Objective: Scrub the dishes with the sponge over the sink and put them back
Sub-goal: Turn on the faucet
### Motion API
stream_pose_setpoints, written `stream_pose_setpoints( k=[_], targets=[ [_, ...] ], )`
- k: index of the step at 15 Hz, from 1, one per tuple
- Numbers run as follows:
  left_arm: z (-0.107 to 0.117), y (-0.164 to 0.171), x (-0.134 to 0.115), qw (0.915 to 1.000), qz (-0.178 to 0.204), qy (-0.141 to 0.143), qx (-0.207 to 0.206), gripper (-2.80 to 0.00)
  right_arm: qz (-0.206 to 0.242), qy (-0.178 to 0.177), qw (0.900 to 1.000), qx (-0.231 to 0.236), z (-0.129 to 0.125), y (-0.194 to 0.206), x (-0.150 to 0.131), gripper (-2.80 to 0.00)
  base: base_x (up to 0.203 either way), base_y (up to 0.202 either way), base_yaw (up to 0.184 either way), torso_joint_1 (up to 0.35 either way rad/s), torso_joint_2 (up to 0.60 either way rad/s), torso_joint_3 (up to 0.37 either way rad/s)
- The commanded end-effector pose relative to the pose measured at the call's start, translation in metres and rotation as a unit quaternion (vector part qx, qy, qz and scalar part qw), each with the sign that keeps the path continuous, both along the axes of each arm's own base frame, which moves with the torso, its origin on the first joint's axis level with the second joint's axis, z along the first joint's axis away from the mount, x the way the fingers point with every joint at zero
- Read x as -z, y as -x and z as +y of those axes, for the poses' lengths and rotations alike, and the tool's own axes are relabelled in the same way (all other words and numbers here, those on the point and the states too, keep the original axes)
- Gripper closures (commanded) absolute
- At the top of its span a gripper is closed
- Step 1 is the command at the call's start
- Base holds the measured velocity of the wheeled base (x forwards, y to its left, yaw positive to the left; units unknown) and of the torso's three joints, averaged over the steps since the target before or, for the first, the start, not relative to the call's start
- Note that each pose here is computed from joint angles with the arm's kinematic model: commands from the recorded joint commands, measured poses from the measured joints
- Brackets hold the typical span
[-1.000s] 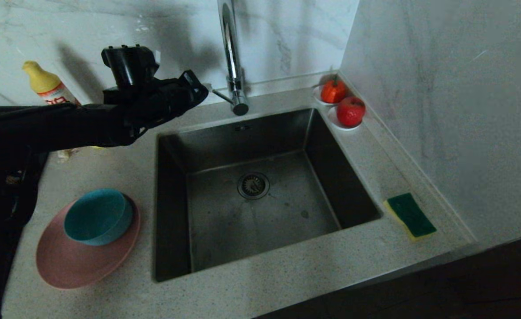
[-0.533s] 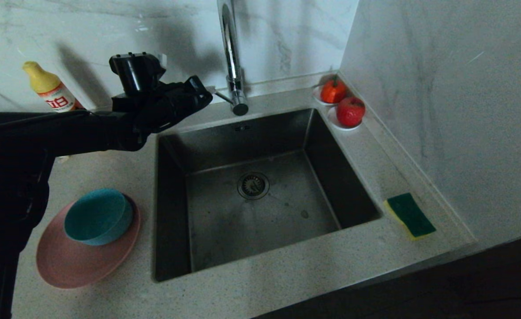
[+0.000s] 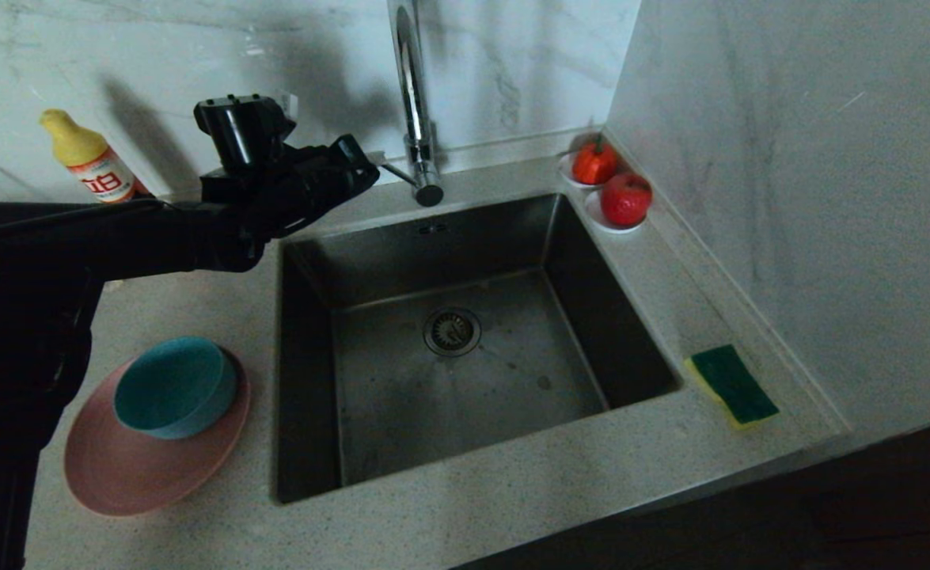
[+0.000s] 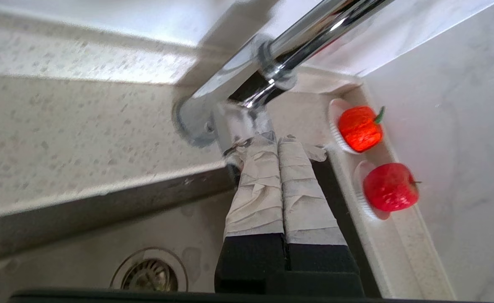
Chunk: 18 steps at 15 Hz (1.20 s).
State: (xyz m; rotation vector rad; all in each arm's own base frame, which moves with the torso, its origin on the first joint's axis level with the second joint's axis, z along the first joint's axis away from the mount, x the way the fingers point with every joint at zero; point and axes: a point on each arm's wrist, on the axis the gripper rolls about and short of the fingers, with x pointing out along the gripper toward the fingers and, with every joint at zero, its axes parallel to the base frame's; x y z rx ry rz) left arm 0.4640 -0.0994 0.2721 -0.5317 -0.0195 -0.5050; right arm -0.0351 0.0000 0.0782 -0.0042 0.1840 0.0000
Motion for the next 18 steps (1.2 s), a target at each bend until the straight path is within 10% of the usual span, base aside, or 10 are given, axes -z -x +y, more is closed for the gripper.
stream_pose_setpoints(
  k=[1,18],
  targets=[
    [0.001,0.002,-0.004,1.0,-0.006,0.004,0.003,0.0,0.001,0.0,1.0,0.0,0.0,0.0,0.0,0.0,0.0,0.0,0.0,0.0,0.0,0.0],
    [0.0,-0.006,0.01,0.9995,0.002,-0.001,0.032,0.0,0.001,0.0,1.0,0.0,0.0,0.0,0.0,0.0,0.0,0.0,0.0,0.0,0.0,0.0]
  ],
)
